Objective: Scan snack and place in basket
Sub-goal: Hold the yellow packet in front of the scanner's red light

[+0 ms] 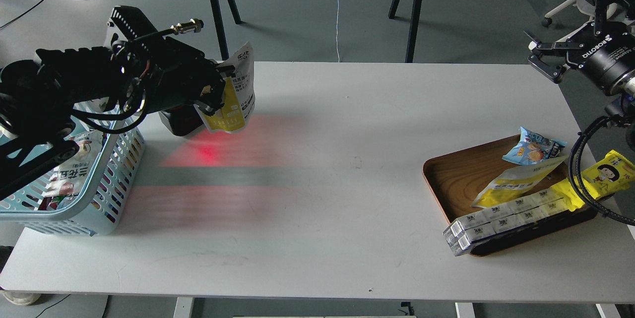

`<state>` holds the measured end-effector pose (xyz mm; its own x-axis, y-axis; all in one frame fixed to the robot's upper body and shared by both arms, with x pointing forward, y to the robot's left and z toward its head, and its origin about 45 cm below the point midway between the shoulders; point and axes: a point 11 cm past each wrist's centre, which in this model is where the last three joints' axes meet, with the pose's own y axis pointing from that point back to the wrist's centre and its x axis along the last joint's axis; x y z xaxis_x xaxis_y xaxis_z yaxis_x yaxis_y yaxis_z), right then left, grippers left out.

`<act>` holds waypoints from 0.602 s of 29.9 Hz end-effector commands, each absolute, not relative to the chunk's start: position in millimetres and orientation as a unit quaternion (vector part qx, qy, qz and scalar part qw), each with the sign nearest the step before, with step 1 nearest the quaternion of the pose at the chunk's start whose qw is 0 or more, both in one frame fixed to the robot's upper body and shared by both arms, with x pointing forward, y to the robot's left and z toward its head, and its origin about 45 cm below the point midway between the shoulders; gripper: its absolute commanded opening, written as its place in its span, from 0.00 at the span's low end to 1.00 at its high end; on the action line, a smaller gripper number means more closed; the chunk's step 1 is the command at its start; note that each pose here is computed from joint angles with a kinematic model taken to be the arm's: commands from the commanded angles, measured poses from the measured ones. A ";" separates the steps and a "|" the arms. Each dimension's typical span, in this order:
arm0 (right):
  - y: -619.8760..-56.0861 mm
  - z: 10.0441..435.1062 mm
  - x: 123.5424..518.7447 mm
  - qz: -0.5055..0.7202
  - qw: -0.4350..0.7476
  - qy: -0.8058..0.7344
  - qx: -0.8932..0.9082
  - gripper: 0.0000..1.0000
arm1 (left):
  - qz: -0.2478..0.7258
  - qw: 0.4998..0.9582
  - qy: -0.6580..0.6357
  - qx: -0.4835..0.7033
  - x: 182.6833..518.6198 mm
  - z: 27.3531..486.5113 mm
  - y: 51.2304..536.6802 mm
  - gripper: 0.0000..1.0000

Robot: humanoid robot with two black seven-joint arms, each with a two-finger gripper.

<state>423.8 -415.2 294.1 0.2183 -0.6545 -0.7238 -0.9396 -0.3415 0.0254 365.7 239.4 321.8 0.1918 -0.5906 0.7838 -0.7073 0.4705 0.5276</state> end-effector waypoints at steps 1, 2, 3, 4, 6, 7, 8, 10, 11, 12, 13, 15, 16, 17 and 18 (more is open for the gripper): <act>-415.1 294.1 423.8 0.329 0.216 0.531 -0.750 0.98 | 0.045 0.579 -0.647 0.495 356.9 323.6 223.8 0.01; -415.4 293.3 423.5 0.330 0.216 0.532 -0.749 0.98 | 0.045 0.579 -0.649 0.492 355.3 323.5 221.1 0.01; -415.4 293.3 423.5 0.330 0.216 0.532 -0.749 0.98 | 0.043 0.582 -0.651 0.485 353.7 323.4 216.2 0.01; -415.2 294.0 423.8 0.329 0.216 0.532 -0.750 0.98 | 0.043 0.583 -0.653 0.482 352.3 323.6 213.3 0.01; -415.3 293.4 423.5 0.330 0.216 0.532 -0.750 0.98 | 0.041 0.583 -0.656 0.478 351.1 324.4 210.5 0.01; -416.0 293.6 423.4 0.329 0.216 0.533 -0.749 0.98 | 0.042 0.583 -0.657 0.477 351.3 325.4 209.8 0.01; -415.9 294.3 423.7 0.329 0.216 0.532 -0.750 0.98 | 0.042 0.582 -0.659 0.474 351.7 327.3 207.5 0.01; -416.5 294.1 423.2 0.329 0.216 0.533 -0.750 0.98 | 0.051 0.580 -0.664 0.469 353.9 334.4 206.0 0.01; -417.3 294.5 423.1 0.328 0.216 0.533 -0.749 0.98 | 0.059 0.578 -0.667 0.467 355.5 339.7 205.9 0.01; -417.8 294.8 422.9 0.328 0.215 0.534 -0.749 0.98 | 0.066 0.575 -0.670 0.465 357.0 345.0 205.9 0.01; -417.8 294.8 422.9 0.328 0.215 0.534 -0.749 0.98 | 0.071 0.574 -0.672 0.462 357.9 349.3 206.1 0.01; -418.4 295.1 422.8 0.327 0.215 0.534 -0.749 0.98 | 0.070 0.572 -0.675 0.461 358.5 353.3 207.5 0.01; -418.4 295.1 422.8 0.327 0.215 0.534 -0.749 0.98 | 0.067 0.571 -0.674 0.464 358.2 352.7 209.5 0.01; -419.1 295.5 422.7 0.326 0.216 0.535 -0.749 0.98 | 0.067 0.570 -0.673 0.468 358.3 352.2 212.2 0.01; -418.5 295.2 422.8 0.327 0.216 0.534 -0.749 0.98 | 0.068 0.568 -0.672 0.471 358.8 352.5 214.7 0.01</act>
